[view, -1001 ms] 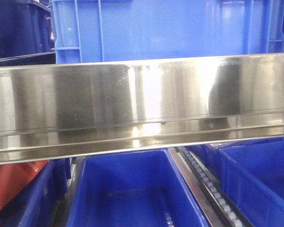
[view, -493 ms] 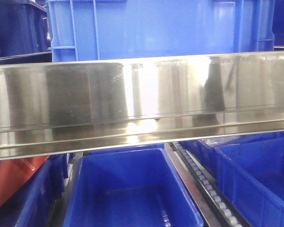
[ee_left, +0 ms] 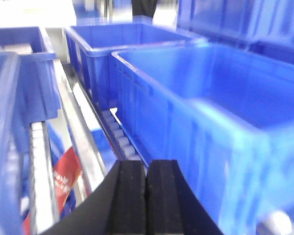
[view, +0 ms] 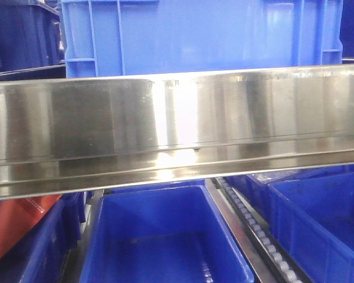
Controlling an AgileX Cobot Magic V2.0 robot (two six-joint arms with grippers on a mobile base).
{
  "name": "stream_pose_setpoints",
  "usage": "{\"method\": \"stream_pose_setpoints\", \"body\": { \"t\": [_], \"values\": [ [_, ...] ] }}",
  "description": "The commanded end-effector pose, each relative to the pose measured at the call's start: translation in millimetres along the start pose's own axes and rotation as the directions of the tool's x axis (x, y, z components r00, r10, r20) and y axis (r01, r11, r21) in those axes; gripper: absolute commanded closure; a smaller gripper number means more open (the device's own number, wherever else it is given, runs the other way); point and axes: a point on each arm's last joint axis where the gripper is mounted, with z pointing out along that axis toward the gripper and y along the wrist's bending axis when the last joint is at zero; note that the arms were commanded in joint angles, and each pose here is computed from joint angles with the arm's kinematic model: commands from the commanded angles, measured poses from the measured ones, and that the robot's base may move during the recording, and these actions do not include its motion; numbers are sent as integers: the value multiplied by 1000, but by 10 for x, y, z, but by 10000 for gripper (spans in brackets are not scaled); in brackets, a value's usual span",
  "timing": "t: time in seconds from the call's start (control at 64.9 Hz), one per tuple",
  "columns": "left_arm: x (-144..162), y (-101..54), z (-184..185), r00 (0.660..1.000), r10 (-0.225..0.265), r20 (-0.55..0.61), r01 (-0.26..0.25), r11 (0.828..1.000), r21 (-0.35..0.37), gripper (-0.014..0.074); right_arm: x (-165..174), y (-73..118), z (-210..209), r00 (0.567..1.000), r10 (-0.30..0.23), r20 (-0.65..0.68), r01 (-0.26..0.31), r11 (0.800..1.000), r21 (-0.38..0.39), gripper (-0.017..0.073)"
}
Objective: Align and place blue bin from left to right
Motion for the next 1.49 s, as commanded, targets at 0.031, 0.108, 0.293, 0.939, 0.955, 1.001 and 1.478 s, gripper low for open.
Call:
{"method": "stream_pose_setpoints", "body": {
  "t": [0.031, 0.108, 0.293, 0.939, 0.955, 1.001, 1.478],
  "values": [
    [289, 10, -133, 997, -1, 80, -1, 1000, 20, 705, 323, -9, -151, 998, -22, 52, 21, 1000, 9, 629],
    [526, 20, -177, 993, -1, 114, -3, 1000, 28, 705, 569, -23, -197, 997, -43, 57, 42, 999, 22, 629],
    [910, 26, -190, 978, -2, 207, -8, 999, 50, 705, 960, -38, -193, 993, -59, 98, 56, 998, 33, 629],
    [968, 30, -223, 974, -4, 226, -8, 999, 52, 705, 1005, -40, -171, 991, -59, 120, 55, 998, 34, 629],
    [968, 30, -223, 974, -4, 226, -8, 999, 52, 705, 1005, -40, -171, 991, -59, 120, 55, 998, 34, 629],
    [968, 30, -223, 974, -4, 226, -8, 999, 52, 705, 1005, -40, -171, 991, -59, 120, 55, 998, 34, 629],
    [1338, 162, -248, 970, -48, 239, 92, 980, -178, 705, 1005, -40, -171, 991, -59, 120, 55, 998, 34, 629]
  ]
}}
